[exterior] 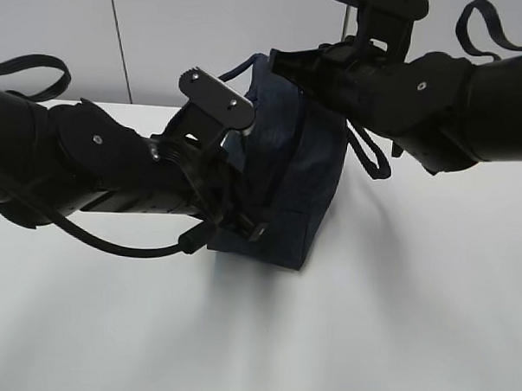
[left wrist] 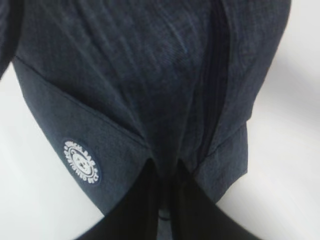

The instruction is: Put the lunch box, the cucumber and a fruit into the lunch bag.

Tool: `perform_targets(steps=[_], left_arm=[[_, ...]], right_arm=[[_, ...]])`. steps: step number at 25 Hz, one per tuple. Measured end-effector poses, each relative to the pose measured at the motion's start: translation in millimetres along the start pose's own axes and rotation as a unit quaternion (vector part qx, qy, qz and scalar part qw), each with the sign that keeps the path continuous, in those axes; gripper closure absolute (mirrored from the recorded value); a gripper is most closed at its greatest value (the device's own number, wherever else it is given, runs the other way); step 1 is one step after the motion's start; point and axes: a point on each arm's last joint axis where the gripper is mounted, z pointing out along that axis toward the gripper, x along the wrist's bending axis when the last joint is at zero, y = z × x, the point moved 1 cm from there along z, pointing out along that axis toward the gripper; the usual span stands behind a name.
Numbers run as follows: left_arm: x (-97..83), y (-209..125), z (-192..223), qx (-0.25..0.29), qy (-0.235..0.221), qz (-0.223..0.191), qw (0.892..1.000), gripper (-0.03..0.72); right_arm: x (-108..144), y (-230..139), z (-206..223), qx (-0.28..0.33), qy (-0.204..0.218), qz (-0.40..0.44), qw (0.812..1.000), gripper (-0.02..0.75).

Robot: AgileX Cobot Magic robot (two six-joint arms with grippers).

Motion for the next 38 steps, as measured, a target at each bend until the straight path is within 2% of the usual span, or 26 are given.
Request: perform_targets(steps=[8,16,31,38], left_arm=[[-14.7,3,-6,-0.005,-0.017,0.004,1.000,0.690],[-14.6,-4,-14,0.002,-0.018,-0.004,1.000,0.690],[-37.5,-15,-28,0.008,-0.044,0.015,0.999,0.690],[-37.7,-15,-29,0.013,-0.046,-0.009,0.999,0.680]], right_arm=[[-5,7,15,0.001,-0.002,0.005,1.000,0.738],[-9,15,23,0.004,0.000,0.006,1.000,0.738],[-2,16,46,0.027,0.025,-0.025,0.999,0.738],[-2,16,47,0.038,0.031,-0.032,0.998,0.738]])
